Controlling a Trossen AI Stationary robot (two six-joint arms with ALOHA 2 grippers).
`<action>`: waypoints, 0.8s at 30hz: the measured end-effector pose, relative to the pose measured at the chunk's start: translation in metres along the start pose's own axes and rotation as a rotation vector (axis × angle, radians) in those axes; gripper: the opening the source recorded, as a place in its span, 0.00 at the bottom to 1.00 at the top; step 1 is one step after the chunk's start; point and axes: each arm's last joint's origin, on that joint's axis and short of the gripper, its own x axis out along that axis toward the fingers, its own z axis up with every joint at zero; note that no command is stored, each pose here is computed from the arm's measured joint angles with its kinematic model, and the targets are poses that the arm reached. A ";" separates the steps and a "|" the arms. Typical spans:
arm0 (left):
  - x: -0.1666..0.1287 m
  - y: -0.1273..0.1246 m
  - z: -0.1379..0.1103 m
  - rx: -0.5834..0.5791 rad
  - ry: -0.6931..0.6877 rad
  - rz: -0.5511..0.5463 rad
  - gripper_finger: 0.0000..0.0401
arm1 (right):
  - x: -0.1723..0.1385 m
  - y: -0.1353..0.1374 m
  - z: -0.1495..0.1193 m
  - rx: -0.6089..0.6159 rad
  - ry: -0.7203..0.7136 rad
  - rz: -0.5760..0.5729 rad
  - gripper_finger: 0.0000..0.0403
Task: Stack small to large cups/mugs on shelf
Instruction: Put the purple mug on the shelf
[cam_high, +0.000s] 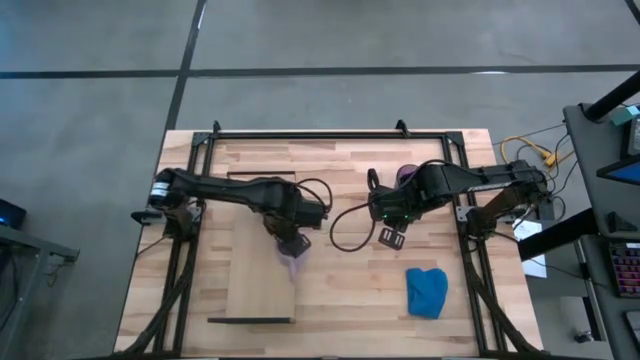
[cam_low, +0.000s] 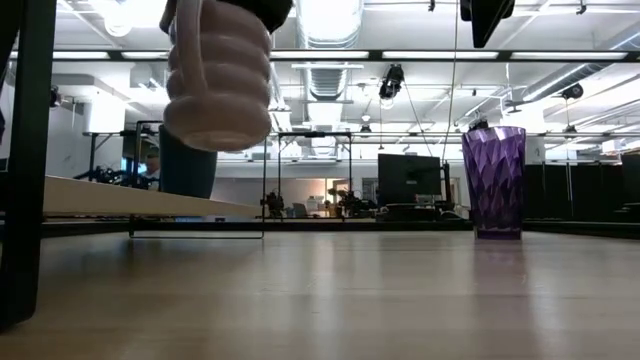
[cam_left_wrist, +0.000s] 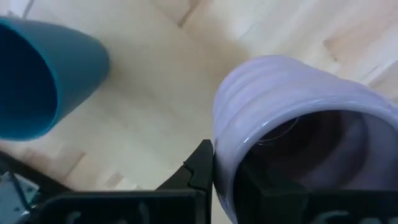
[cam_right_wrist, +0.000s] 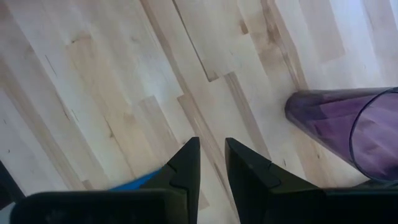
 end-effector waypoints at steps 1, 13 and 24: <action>0.001 0.001 -0.002 0.001 0.010 0.011 0.03 | 0.000 0.000 0.000 0.001 0.000 0.000 0.17; 0.032 0.021 -0.024 -0.041 0.108 0.127 0.03 | 0.000 0.000 0.000 0.002 0.000 0.000 0.17; 0.042 0.043 -0.041 -0.173 0.063 0.070 0.03 | 0.000 0.000 0.000 0.000 -0.002 0.001 0.17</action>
